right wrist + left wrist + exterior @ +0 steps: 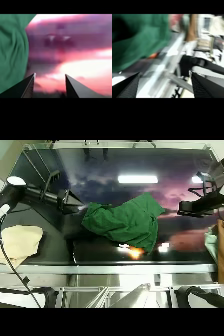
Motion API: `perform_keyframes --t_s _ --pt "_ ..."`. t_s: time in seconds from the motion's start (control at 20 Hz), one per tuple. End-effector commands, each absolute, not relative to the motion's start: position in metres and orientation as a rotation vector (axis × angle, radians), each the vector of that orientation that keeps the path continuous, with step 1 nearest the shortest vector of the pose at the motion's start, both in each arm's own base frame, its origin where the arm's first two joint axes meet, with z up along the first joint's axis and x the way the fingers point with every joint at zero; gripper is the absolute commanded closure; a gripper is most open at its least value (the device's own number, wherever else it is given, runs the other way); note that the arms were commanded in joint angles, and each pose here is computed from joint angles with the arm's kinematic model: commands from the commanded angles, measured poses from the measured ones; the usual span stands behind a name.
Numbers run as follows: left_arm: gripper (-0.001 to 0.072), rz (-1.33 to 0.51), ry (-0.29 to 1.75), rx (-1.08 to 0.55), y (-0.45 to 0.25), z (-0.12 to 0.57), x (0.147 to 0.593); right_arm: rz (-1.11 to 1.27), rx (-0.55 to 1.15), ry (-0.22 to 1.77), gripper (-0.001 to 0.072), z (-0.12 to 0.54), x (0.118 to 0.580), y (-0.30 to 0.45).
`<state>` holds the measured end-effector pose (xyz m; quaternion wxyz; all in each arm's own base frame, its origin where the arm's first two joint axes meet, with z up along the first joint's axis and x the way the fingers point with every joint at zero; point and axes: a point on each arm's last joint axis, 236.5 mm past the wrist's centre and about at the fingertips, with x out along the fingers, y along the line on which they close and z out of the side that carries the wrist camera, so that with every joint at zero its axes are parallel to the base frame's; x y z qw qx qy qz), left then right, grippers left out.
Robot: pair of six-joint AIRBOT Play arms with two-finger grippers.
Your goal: Fold the shirts.
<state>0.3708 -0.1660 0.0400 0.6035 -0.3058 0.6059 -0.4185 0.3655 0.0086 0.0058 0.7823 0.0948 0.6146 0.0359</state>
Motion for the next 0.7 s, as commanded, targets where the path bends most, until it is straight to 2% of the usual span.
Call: perform_keyframes --t_s 0.0,0.2,0.5,0.65 --pt "-0.0013 -0.822 1.472 -0.678 -0.15 -0.013 0.365 0.236 0.508 1.284 0.0276 -0.039 0.411 0.029" --pt "0.0 -0.796 1.514 -0.715 -0.155 -0.042 0.37 0.372 0.749 1.257 0.0277 -0.072 0.441 0.065" --pt "0.0001 -0.808 1.626 -0.727 -0.171 -0.084 0.369 0.346 0.806 1.283 0.0278 -0.106 0.457 0.079" --pt "0.0002 -0.848 1.649 -0.682 -0.19 -0.092 0.374 0.361 0.829 1.289 0.0278 -0.111 0.461 0.09"
